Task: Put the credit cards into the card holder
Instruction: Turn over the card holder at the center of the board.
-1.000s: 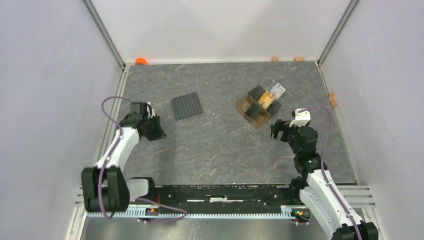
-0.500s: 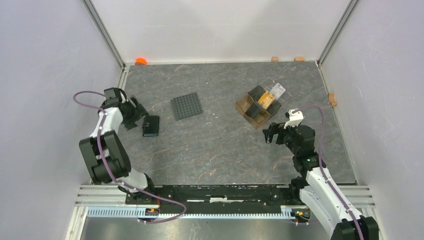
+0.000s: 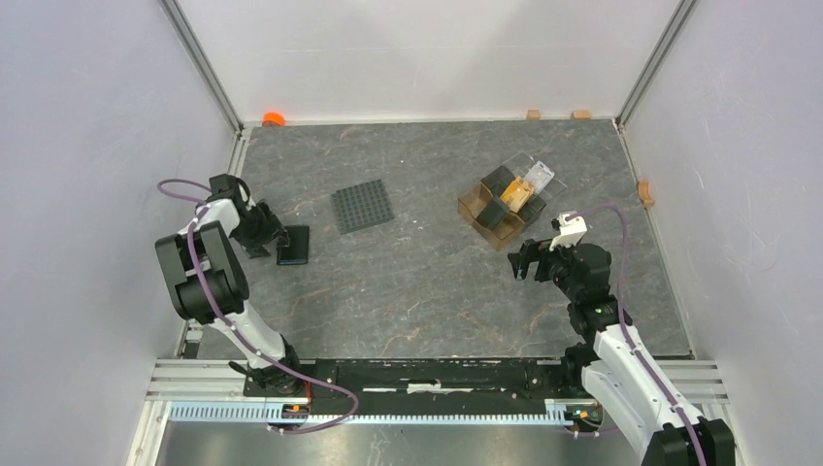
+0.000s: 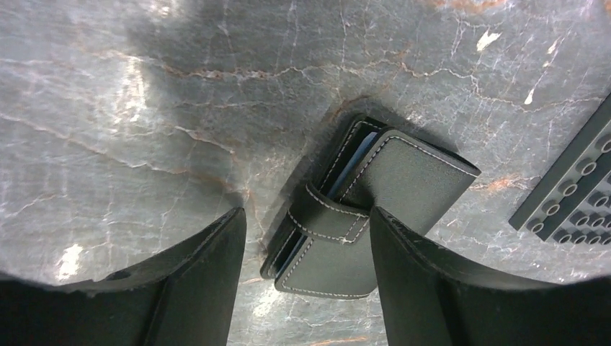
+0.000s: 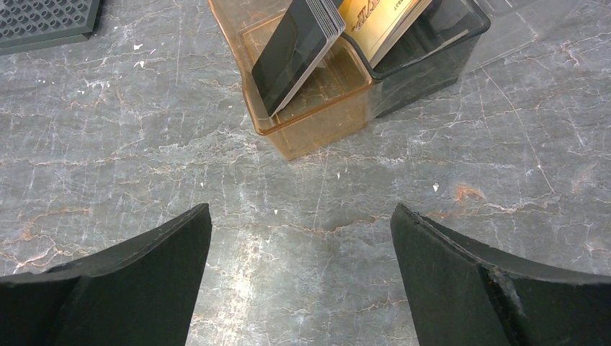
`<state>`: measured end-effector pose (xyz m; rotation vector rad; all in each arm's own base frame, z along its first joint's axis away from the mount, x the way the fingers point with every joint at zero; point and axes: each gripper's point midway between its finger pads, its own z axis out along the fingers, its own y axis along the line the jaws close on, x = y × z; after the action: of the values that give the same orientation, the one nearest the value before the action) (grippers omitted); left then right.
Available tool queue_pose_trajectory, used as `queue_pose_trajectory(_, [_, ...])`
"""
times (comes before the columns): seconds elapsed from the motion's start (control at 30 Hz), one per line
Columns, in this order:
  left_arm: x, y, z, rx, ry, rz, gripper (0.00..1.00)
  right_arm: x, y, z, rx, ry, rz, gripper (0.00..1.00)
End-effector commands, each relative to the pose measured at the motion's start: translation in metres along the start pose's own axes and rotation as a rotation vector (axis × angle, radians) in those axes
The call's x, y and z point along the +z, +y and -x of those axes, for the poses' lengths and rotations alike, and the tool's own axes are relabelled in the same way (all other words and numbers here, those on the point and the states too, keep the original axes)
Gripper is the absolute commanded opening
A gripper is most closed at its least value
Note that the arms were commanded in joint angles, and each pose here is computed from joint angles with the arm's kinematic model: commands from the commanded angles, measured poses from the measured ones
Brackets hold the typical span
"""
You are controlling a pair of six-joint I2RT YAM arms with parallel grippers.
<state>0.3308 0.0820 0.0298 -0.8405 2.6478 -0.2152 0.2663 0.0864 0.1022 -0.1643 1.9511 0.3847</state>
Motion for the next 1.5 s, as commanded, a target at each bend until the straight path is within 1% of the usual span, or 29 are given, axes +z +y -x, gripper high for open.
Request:
queue_pose_trajectory(0.0, [0.005,-0.004,0.004,0.067,0.021,-0.045,0.67,0.000,0.002,0.009,-0.023,-0.042,0.012,0.98])
queue_pose_trajectory(0.27, [0.023,-0.016,-0.014,0.079,0.108,-0.137,0.51,0.000,0.002,0.008,-0.024,-0.040,0.011,0.98])
queue_pose_trajectory(0.33, [0.027,-0.019,-0.018,0.084,0.129,-0.148,0.43,0.000,0.001,0.007,-0.023,-0.040,0.008,0.98])
queue_pose_trajectory(0.47, [0.022,-0.028,-0.021,0.115,0.130,-0.146,0.17,0.001,0.001,0.006,-0.023,-0.033,0.008,0.98])
queue_pose_trajectory(0.53, [0.012,-0.037,-0.020,0.145,0.103,-0.149,0.11,0.001,0.001,0.006,-0.022,-0.032,0.007,0.98])
queue_pose_trajectory(0.63, [-0.012,-0.051,-0.018,0.219,0.026,-0.108,0.02,0.001,0.001,0.005,-0.022,-0.026,0.006,0.98])
queue_pose_trajectory(0.7, [-0.034,-0.062,-0.016,0.296,-0.063,-0.062,0.02,0.001,0.000,0.003,-0.020,-0.020,0.006,0.98])
queue_pose_trajectory(0.77, [-0.060,-0.073,-0.018,0.392,-0.181,0.021,0.02,0.002,0.001,0.002,-0.020,-0.014,0.008,0.98])
queue_pose_trajectory(0.8, [-0.070,-0.084,-0.024,0.455,-0.228,0.046,0.02,0.002,0.001,0.002,-0.019,-0.011,0.010,0.98])
queue_pose_trajectory(0.83, [-0.084,-0.087,-0.026,0.486,-0.279,0.082,0.02,0.003,0.001,0.000,-0.018,-0.004,0.011,0.98])
queue_pose_trajectory(0.93, [-0.123,-0.095,-0.035,0.515,-0.418,0.164,0.02,0.004,0.000,-0.004,-0.014,0.015,0.010,0.98])
queue_pose_trajectory(1.0, [-0.140,-0.099,-0.044,0.542,-0.478,0.190,0.02,0.004,0.001,-0.006,-0.012,0.025,0.010,0.98])
queue_pose_trajectory(1.03, [-0.145,-0.099,-0.048,0.558,-0.500,0.215,0.02,0.004,0.001,-0.007,-0.011,0.028,0.011,0.98])
queue_pose_trajectory(1.17, [-0.145,-0.109,-0.082,0.683,-0.487,0.295,0.02,0.003,0.002,-0.007,-0.005,0.027,0.014,0.98])
queue_pose_trajectory(1.23, [-0.148,-0.117,-0.094,0.732,-0.510,0.333,0.02,0.002,0.003,-0.008,-0.001,0.030,0.014,0.98])
queue_pose_trajectory(1.33, [-0.149,-0.131,-0.112,0.768,-0.523,0.358,0.03,0.000,0.004,-0.009,0.005,0.034,0.016,0.98])
queue_pose_trajectory(1.4, [-0.151,-0.137,-0.120,0.799,-0.552,0.408,0.03,-0.001,0.004,-0.011,0.006,0.040,0.016,0.98])
queue_pose_trajectory(1.47, [-0.144,-0.142,-0.136,0.830,-0.545,0.434,0.03,-0.002,0.003,-0.011,0.008,0.041,0.011,0.98])
